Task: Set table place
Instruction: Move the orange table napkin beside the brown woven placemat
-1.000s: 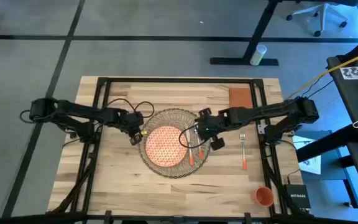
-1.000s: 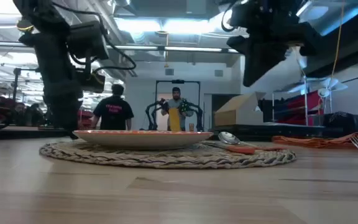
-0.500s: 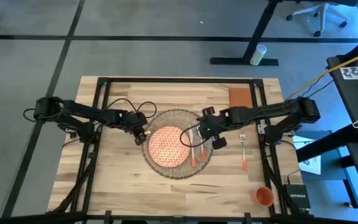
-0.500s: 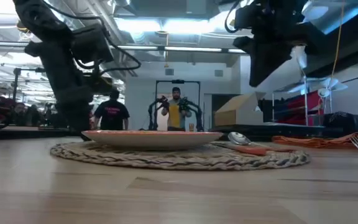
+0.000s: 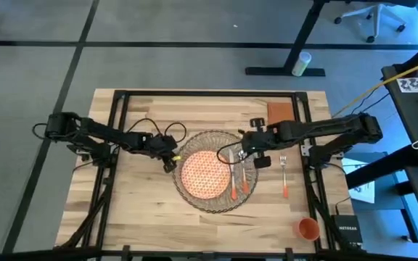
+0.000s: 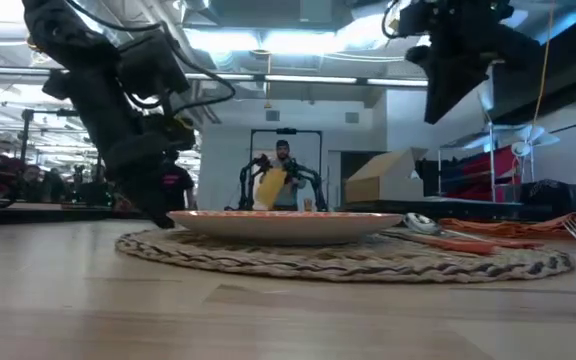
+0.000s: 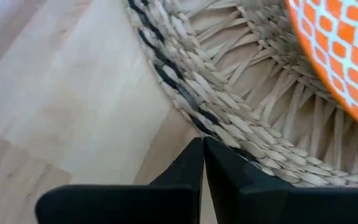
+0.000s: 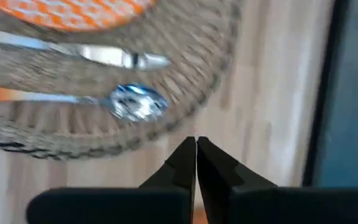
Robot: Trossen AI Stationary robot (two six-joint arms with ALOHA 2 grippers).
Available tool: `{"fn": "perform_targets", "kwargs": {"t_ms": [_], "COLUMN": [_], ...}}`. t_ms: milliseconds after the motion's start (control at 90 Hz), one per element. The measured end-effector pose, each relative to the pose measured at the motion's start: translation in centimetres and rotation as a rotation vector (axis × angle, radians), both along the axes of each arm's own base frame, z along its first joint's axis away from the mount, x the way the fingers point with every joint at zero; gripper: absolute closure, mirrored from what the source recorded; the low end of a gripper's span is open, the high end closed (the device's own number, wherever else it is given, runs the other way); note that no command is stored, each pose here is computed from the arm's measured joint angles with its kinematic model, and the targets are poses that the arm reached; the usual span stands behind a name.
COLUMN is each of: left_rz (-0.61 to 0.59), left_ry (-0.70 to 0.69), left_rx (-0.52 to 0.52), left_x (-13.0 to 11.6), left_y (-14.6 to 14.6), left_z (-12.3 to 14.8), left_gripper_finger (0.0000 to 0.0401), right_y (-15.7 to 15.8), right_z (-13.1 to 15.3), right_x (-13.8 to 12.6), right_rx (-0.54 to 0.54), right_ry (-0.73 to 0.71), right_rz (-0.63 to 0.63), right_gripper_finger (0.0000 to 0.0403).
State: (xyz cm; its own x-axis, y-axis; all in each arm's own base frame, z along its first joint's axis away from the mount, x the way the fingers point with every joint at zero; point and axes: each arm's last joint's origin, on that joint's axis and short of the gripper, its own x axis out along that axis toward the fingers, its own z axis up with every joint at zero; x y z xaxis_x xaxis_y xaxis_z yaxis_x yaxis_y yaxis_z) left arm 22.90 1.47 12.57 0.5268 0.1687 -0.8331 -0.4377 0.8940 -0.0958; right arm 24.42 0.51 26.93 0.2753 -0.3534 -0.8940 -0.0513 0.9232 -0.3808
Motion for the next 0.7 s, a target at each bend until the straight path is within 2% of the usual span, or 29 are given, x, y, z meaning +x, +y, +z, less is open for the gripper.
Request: {"fn": "perform_targets", "kwargs": {"t_ms": [89,300,700], "left_rz": [-0.005,-0.005,-0.007], "left_ry": [-0.015,-0.032,-0.096], "left_rx": [-0.008,-0.006,0.017], "left_x": [0.1,0.3,0.7], "left_y": [-0.4,-1.0,-1.5], "left_z": [0.1,0.1,0.6], "left_gripper_finger": [0.0401,0.0401,0.0401], "right_y": [-0.4,-2.1,-8.1], "right_z": [-0.3,-2.5,-5.0], "right_x": [-1.0,-3.0,-4.6], "right_rx": [-0.02,0.007,0.031], "right_ry": [-0.001,0.012,-0.077], "right_rz": [-0.086,-0.284,-0.677], "right_gripper_finger": [0.0403,0.0403,0.0403]}}
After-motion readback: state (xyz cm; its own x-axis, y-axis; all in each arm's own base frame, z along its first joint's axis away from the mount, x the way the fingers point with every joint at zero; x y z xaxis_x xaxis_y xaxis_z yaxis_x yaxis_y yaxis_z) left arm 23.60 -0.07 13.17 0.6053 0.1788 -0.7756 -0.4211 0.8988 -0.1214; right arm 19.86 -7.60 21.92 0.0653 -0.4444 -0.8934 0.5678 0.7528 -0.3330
